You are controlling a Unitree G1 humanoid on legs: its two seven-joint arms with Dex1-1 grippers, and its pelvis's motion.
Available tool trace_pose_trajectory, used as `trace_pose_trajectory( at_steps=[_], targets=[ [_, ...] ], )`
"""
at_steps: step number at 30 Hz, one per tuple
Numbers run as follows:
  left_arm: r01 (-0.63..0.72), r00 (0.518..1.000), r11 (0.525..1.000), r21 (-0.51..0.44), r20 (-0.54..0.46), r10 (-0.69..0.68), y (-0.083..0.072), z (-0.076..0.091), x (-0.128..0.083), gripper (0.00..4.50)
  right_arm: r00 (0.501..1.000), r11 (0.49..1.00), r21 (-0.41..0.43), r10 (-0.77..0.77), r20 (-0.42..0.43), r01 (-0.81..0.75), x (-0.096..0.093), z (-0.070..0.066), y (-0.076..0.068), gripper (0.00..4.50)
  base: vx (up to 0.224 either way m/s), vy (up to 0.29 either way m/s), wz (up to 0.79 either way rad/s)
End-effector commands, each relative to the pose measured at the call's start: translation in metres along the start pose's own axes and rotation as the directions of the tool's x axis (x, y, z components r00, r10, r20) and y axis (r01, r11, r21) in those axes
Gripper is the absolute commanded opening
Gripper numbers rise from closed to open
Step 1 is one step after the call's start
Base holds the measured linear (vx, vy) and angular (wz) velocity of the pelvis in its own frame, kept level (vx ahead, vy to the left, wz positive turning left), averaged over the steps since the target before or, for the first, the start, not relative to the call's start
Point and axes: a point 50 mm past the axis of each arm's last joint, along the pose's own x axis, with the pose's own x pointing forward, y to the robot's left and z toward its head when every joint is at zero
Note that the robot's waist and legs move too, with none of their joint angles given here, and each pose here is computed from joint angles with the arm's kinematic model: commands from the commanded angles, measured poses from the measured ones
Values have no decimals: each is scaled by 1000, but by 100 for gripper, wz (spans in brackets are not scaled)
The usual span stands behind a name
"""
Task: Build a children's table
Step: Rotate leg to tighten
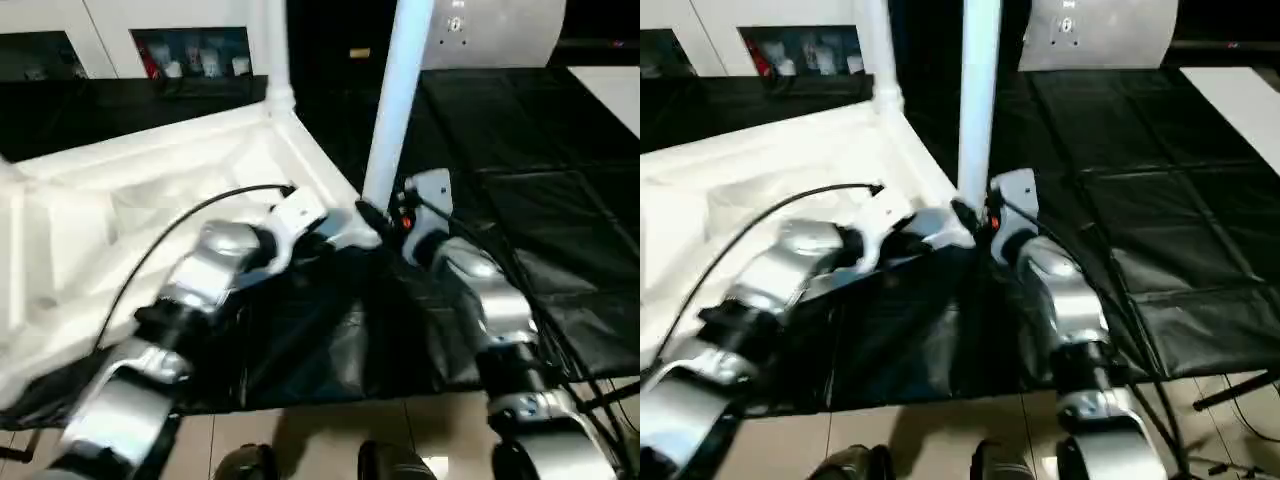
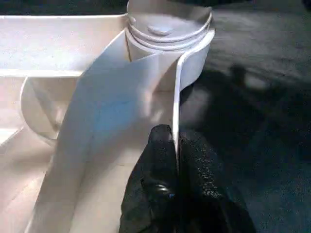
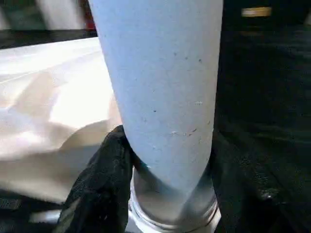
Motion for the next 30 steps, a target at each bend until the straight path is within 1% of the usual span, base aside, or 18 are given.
trace_pose_trajectory(
  at_steps=[1,2,4,7,8,10,11,15,17,18,20,21,22,23,24,25,28,30],
  targets=[
    [-152,983,988,14,102,150,11,30,-1,0,991,997,49,58,-123,-52,4,-30,27,195,0,0,0],
    [-159,981,987,8,112,158,9,34,2,0,993,998,62,17,-115,-10,6,-29,27,195,0,0,0],
    [-136,982,991,9,133,134,1,41,8,0,997,997,65,-22,-74,27,10,-24,30,265,0,0,0],
    [-116,986,993,16,122,113,-1,38,8,0,999,995,102,-2,-42,7,10,-21,32,274,0,0,0],
    [-107,988,994,22,116,104,-2,35,7,0,1000,993,121,-1,-22,4,9,-18,30,300,0,0,0],
    [-99,989,995,27,114,95,-1,33,6,0,1000,993,113,-19,-16,21,8,-17,24,308,0,0,0],
    [-90,990,995,33,112,85,-1,30,4,0,1000,996,85,-19,5,18,7,-15,19,314,0,0,0],
    [-53,994,997,54,102,47,0,22,-2,0,998,1000,18,21,57,-22,1,-7,6,353,0,0,0],
    [-15,996,997,77,87,9,0,13,-7,0,992,994,-50,98,80,-95,-7,-2,-5,367,0,0,0],
    [-14,996,997,79,87,7,0,13,-8,0,991,994,-54,102,81,-98,-8,-2,-6,389,0,0,0],
    [19,997,995,100,71,-26,2,4,-14,0,979,977,-117,189,75,-180,-17,2,-17,397,0,0,0],
    [19,997,995,100,71,-26,2,4,-14,0,979,977,-117,189,75,-180,-17,2,-17,403,0,0,0],
    [58,995,991,121,73,-67,2,-1,-19,0,963,956,-153,263,62,-251,-25,5,-25,411,0,0,0],
    [79,994,988,131,66,-88,3,-5,-23,0,948,934,-187,317,43,-304,-31,8,-31,432,0,0,0],
    [103,991,982,159,71,-116,3,-7,-26,0,933,917,-197,359,24,-348,-34,9,-35,432,0,0,0],
    [123,988,978,170,72,-137,2,-8,-28,0,921,903,-202,390,13,-380,-37,10,-36,432,0,0,0],
    [192,976,956,220,62,-210,1,-13,-37,0,857,826,-250,514,-35,-505,-47,15,-39,432,0,0,0],
    [211,970,949,234,66,-232,1,-14,-39,0,842,808,-256,538,-46,-530,-49,15,-40,432,0,0,0]
  ],
)
